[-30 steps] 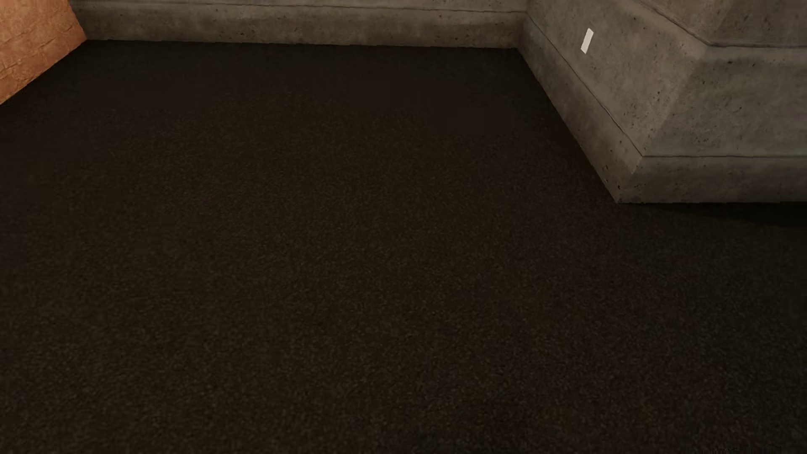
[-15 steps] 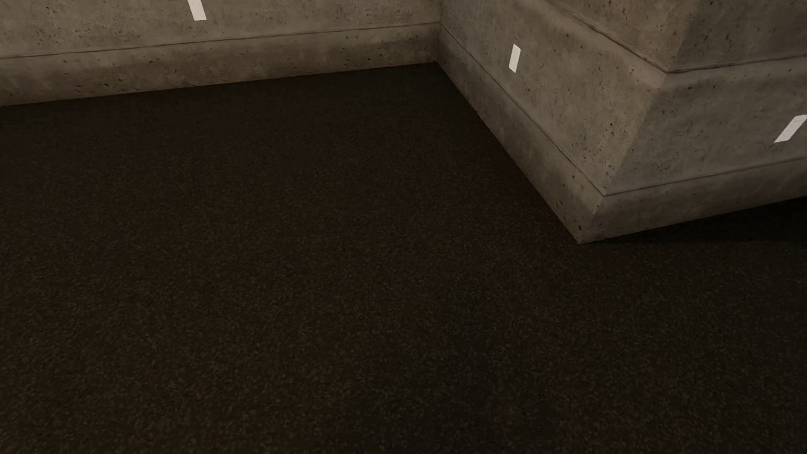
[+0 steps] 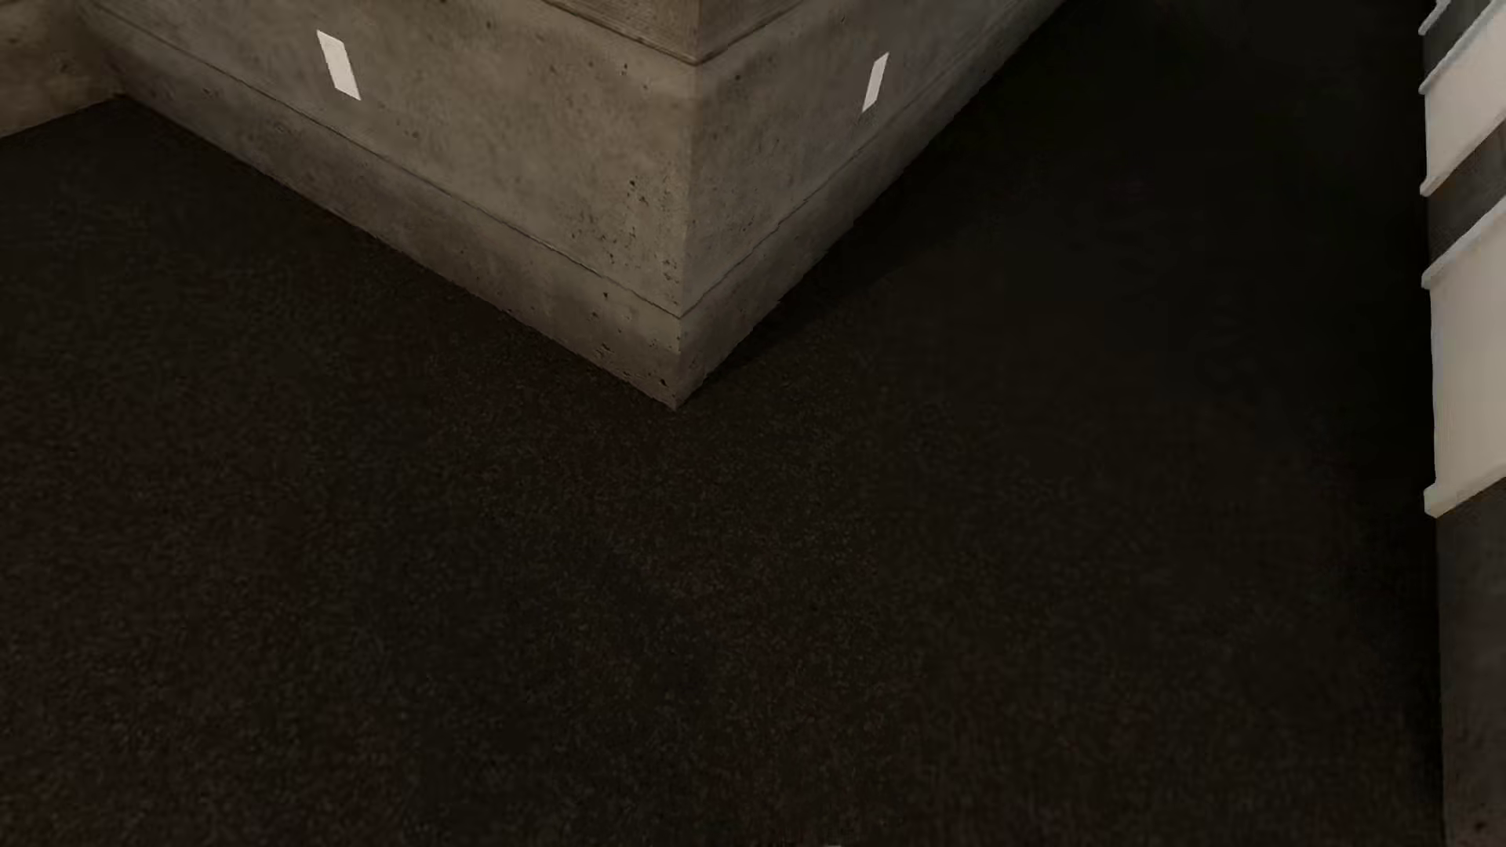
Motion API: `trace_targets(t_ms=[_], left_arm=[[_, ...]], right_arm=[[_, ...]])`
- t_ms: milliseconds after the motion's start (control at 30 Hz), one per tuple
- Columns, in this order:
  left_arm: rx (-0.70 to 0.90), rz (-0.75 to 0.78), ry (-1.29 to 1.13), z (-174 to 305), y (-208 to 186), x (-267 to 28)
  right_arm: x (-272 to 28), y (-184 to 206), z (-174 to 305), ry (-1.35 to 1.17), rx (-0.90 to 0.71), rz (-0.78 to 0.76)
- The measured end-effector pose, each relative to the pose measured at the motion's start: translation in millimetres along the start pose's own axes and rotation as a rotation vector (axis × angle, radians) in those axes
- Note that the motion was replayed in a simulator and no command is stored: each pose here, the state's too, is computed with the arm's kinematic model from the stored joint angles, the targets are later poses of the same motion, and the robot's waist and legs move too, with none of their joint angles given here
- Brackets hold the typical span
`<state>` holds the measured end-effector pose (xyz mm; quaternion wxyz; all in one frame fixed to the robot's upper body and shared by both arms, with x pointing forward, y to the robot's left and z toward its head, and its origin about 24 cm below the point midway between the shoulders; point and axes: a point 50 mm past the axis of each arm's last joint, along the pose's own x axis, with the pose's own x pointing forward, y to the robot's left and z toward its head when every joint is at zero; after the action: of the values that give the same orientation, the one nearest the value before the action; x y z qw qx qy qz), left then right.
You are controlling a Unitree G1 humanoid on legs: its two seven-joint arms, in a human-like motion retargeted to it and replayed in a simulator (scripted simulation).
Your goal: Walk around the corner
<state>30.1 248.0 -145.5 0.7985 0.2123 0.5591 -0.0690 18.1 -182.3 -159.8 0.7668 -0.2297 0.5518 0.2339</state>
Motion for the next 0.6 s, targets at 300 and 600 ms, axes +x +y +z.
trace_targets(t_ms=[300,600], left_arm=[[0.035,0.028,-0.121,40.1,14.8,7.6],[0.111,-0.161,0.178,-58.5,-44.0,-22.5]], right_arm=[[-35.8,40.5,-97.1,0.341,-0.101,0.146],[-5.9,-81.1,67.3,-0.245,0.015,-0.221]])
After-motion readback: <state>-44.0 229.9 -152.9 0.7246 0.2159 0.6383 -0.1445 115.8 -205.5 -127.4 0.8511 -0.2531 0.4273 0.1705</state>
